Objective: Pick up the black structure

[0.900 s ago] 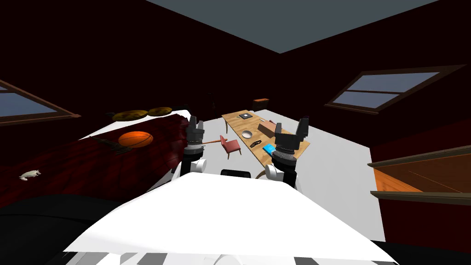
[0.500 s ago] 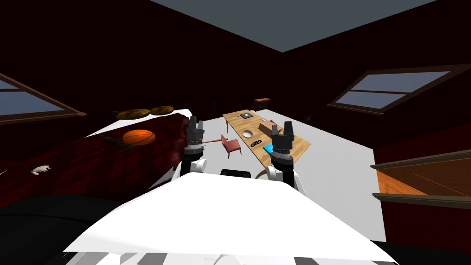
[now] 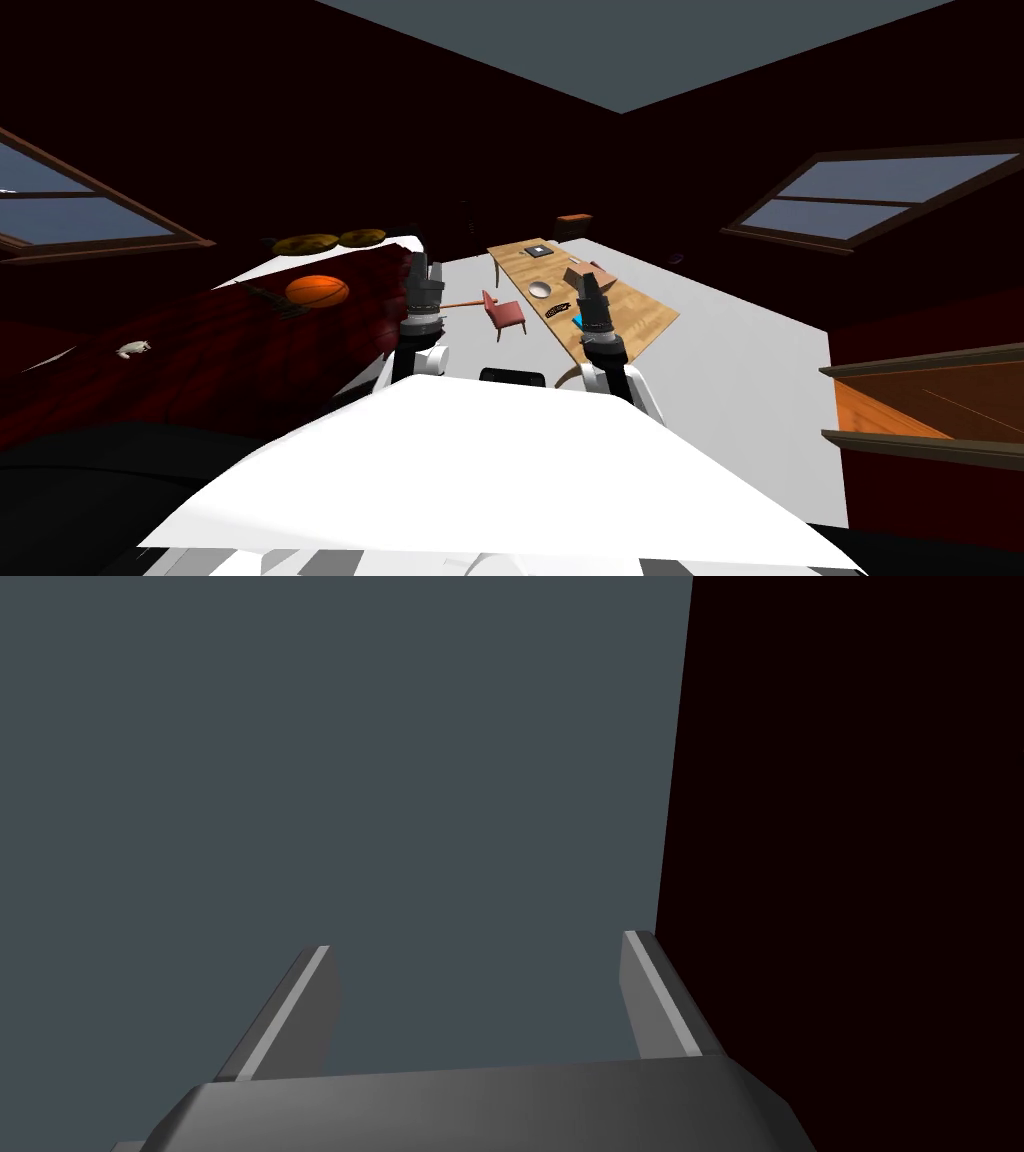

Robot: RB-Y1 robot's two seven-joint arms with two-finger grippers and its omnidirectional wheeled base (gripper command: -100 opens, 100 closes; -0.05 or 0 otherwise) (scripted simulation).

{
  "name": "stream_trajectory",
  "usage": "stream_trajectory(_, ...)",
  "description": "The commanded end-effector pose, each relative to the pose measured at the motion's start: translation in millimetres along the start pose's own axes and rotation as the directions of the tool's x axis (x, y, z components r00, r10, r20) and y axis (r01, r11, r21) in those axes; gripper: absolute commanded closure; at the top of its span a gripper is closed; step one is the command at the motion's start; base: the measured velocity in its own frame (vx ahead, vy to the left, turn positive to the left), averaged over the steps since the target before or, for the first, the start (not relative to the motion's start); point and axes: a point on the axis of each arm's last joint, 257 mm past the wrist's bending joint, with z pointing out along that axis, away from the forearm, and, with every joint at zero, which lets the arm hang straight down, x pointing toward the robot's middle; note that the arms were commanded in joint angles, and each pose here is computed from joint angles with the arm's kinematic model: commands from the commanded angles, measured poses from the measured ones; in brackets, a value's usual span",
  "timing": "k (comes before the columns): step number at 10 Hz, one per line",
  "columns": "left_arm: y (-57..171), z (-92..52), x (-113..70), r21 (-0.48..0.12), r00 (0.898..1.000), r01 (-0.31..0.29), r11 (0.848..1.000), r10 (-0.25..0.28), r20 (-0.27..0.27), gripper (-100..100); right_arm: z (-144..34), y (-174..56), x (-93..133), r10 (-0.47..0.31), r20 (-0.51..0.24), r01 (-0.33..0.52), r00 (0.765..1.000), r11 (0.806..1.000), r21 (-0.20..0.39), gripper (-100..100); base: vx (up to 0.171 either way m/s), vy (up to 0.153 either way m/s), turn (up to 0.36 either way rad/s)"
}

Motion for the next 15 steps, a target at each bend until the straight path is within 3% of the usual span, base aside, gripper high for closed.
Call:
stream_trajectory(1,0.0,0.0,0.0,0.0,1.0,0.0,1.0,0.0,0.0,0,-6.5,-16.8,16.8,-0.079,-0.07,0.082,0.994,0.996,0.04,-100,-0.056,-0.023,0.096)
stream_trajectory(2,0.0,0.0,0.0,0.0,1.0,0.0,1.0,0.0,0.0,0,-6.6,-16.9,18.2,-0.088,-0.076,0.091,0.993,0.995,0.039,-100,-0.042,-0.016,0.05)
stream_trajectory(4,0.0,0.0,0.0,0.0,1.0,0.0,1.0,0.0,0.0,0,-17.7,-44.8,39.5,-0.196,-0.178,0.213,0.964,0.974,0.077,-100,-0.042,-0.014,0.106)
stream_trajectory(5,0.0,0.0,0.0,0.0,1.0,0.0,1.0,0.0,0.0,0,-18.0,-45.0,41.4,-0.209,-0.186,0.226,0.96,0.971,0.074,-100,-0.04,-0.017,0.058)
stream_trajectory(6,0.0,0.0,0.0,0.0,1.0,0.0,1.0,0.0,0.0,0,-25.1,-60.4,51.0,-0.264,-0.24,0.291,0.934,0.953,0.086,-100,-0.041,-0.013,0.078)
stream_trajectory(7,0.0,0.0,0.0,0.0,1.0,0.0,1.0,0.0,0.0,0,-25.4,-60.5,52.0,-0.272,-0.244,0.299,0.931,0.951,0.083,-100,-0.036,-0.011,0.052)
stream_trajectory(9,0.0,0.0,0.0,0.0,1.0,0.0,1.0,0.0,0.0,0,-42.5,-93.3,68.1,-0.376,-0.351,0.431,0.858,0.898,0.091,-100,-0.044,-0.013,0.126)
stream_trajectory(10,0.0,0.0,0.0,0.0,1.0,0.0,1.0,0.0,0.0,0,-43.3,-93.9,70.4,-0.392,-0.362,0.448,0.846,0.89,0.082,-100,-0.041,-0.019,0.062)
stream_trajectory(11,0.0,0.0,0.0,0.0,1.0,0.0,1.0,0.0,0.0,0,-53.2,-111.1,76.3,-0.437,-0.412,0.509,0.799,0.857,0.079,-100,-0.034,-0.015,0.109)
stream_trajectory(12,0.0,0.0,0.0,0.0,1.0,0.0,1.0,0.0,0.0,0,-53.8,-111.6,77.8,-0.448,-0.419,0.521,0.789,0.851,0.071,-100,-0.024,-0.011,0.062)
stream_trajectory(13,0.0,0.0,0.0,0.0,1.0,0.0,1.0,0.0,0.0,0,-64.8,-129.4,82.8,-0.492,-0.47,0.583,0.732,0.81,0.059,-100,-0.024,-0.008,0.113)
stream_trajectory(14,0.0,0.0,0.0,0.0,1.0,0.0,1.0,0.0,0.0,0,-65.4,-129.7,83.9,-0.5,-0.475,0.591,0.724,0.805,0.053,-100,-0.023,-0.007,0.062)
stream_trajectory(15,0.0,0.0,0.0,0.0,1.0,0.0,1.0,0.0,0.0,0,-77.5,-148.0,87.8,-0.541,-0.525,0.651,0.657,0.758,0.033,-100,-0.027,-0.006,0.116)
